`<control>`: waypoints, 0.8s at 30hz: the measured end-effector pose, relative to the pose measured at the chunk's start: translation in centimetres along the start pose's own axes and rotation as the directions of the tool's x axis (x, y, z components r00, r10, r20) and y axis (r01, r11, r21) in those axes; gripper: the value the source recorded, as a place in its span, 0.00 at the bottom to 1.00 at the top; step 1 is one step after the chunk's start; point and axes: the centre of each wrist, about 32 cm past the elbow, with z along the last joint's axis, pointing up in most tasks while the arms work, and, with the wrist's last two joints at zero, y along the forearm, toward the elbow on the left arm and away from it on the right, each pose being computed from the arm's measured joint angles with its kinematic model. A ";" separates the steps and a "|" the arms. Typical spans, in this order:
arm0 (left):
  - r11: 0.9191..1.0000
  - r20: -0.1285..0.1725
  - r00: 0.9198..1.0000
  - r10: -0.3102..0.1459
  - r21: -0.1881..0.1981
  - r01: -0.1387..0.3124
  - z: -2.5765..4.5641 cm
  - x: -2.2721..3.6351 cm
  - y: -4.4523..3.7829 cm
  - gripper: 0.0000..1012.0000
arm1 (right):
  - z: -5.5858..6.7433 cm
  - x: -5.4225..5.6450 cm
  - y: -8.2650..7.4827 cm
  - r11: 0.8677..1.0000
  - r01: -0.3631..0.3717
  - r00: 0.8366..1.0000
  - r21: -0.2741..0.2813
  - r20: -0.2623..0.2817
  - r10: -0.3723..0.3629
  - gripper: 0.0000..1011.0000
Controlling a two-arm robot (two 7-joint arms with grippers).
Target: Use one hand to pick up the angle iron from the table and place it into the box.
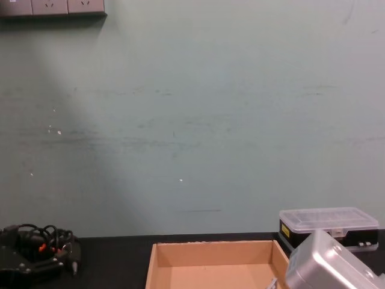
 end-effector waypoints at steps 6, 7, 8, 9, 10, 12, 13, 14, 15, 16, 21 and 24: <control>1.000 0.000 1.000 0.000 0.000 0.000 0.00 0.00 0.00 0.99 | 0.0 0.0 0.1 1.000 -0.002 1.000 -0.001 0.000 0.002 0.45; 1.000 0.000 1.000 0.000 0.000 0.000 0.00 0.00 0.00 0.99 | 0.0 0.0 0.1 1.000 -0.002 1.000 -0.001 0.000 0.002 0.45; 1.000 0.000 1.000 0.000 0.000 0.000 0.00 0.00 0.00 0.99 | 0.0 0.1 0.1 1.000 -0.002 1.000 -0.001 0.000 0.002 0.45; 1.000 0.000 1.000 0.000 0.000 0.000 0.00 0.00 0.00 0.99 | 0.0 0.1 0.1 1.000 -0.002 1.000 -0.001 0.000 0.002 0.45; 1.000 0.000 1.000 0.000 0.000 0.000 0.00 0.00 0.00 0.99 | 0.0 0.1 0.1 1.000 -0.003 1.000 -0.002 0.000 0.003 0.45; 1.000 0.000 1.000 0.000 0.000 0.000 0.00 0.00 0.00 0.99 | 0.0 0.1 0.0 1.000 -0.003 1.000 -0.002 0.000 0.003 0.45; 1.000 0.000 1.000 0.000 0.000 0.000 0.00 0.00 0.00 0.99 | 0.0 0.2 0.0 1.000 -0.003 1.000 -0.001 0.001 0.003 0.45; 1.000 0.000 1.000 0.000 0.000 0.000 0.00 0.00 0.00 0.99 | 0.0 0.2 0.0 1.000 -0.003 1.000 -0.001 0.002 0.003 0.45; 1.000 0.000 1.000 0.000 0.000 0.000 0.00 0.00 0.00 0.99 | 0.0 0.2 0.0 1.000 -0.003 1.000 -0.001 0.002 0.003 0.45; 1.000 0.000 1.000 0.000 0.000 0.000 0.00 0.00 0.00 0.99 | 0.0 0.2 0.0 1.000 -0.003 1.000 -0.001 0.003 0.003 0.45; 1.000 0.000 1.000 0.000 0.000 0.000 0.00 0.00 0.00 0.99 | 0.3 0.6 -0.4 1.000 0.006 1.000 0.008 0.010 -0.007 0.45; 1.000 0.000 1.000 0.000 0.000 0.000 0.00 0.00 0.00 0.99 | 0.5 0.7 -0.5 1.000 0.009 1.000 0.018 0.014 -0.009 0.45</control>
